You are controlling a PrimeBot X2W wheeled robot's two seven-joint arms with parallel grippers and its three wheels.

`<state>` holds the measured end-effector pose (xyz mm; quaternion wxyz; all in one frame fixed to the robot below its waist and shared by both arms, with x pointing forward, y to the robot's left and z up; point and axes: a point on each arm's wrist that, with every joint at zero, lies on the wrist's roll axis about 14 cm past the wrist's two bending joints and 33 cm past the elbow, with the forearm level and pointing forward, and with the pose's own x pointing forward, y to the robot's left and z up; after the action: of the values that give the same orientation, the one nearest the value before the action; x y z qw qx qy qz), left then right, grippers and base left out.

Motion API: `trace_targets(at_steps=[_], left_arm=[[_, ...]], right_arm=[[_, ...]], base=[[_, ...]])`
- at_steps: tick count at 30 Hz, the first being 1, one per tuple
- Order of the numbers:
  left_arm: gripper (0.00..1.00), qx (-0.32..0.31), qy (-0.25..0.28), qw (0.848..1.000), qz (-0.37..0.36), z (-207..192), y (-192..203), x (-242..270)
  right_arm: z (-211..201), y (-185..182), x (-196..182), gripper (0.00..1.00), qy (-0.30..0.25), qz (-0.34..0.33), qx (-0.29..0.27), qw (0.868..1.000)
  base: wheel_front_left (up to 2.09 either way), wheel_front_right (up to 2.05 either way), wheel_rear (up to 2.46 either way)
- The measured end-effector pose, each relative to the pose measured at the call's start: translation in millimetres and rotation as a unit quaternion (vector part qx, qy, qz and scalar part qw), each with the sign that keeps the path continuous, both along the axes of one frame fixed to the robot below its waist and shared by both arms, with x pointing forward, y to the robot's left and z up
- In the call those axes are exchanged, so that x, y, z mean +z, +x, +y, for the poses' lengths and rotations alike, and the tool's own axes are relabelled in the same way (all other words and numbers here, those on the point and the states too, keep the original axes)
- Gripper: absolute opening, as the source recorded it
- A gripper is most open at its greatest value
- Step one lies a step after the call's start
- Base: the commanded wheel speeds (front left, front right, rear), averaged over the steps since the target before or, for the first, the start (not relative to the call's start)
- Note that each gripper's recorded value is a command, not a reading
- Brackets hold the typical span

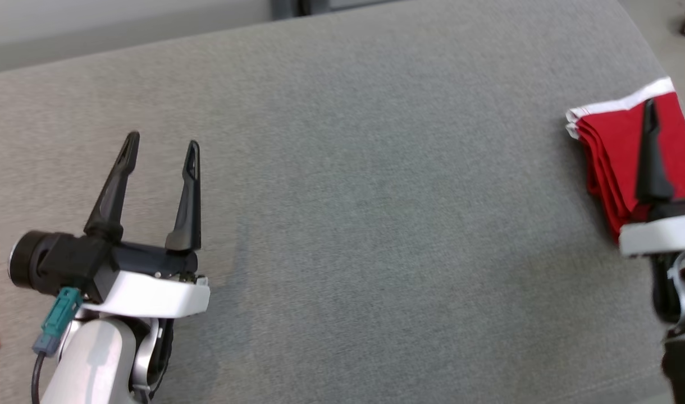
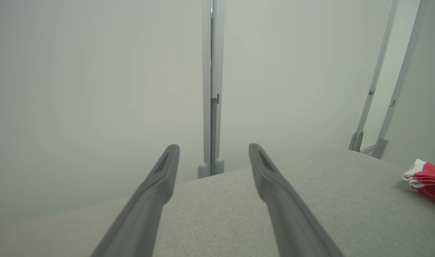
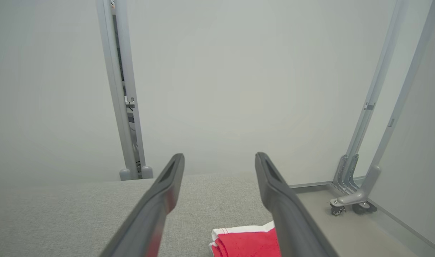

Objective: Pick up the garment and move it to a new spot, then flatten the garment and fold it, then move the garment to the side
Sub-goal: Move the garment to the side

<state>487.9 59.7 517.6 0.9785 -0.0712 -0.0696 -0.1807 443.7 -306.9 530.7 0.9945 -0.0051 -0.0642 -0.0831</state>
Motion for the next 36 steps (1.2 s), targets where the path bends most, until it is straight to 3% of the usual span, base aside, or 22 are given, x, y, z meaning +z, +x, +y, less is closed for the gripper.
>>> trace_targets(at_steps=[6, 13, 23, 36], left_arm=[[1.0, 0.048, 0.008, 0.999, 0.004, 33.9, -22.0, 6.6], [1.0, 0.083, 0.017, 0.996, 0.004, 62.8, -50.8, 14.2], [1.0, 0.111, 0.02, 0.994, 0.009, 83.2, -85.1, 17.9], [1.0, 0.161, 0.014, 0.986, 0.038, 113.4, -123.3, 5.6]], right_arm=[[65.3, -10.0, 8.0, 1.0, 0.024, -0.024, 0.057, 0.998], [105.4, -28.9, 13.5, 1.0, 0.032, -0.024, 0.098, 0.994], [128.2, -58.0, 2.2, 1.0, 0.042, 0.01, 0.123, 0.991], [129.0, -79.7, 4.6, 1.0, 0.036, 0.021, 0.123, 0.992]], base=[[0.0, 0.0, 0.0], [0.0, 0.0, 0.0], [0.0, 0.0, 0.0], [0.0, 0.0, 0.0]])
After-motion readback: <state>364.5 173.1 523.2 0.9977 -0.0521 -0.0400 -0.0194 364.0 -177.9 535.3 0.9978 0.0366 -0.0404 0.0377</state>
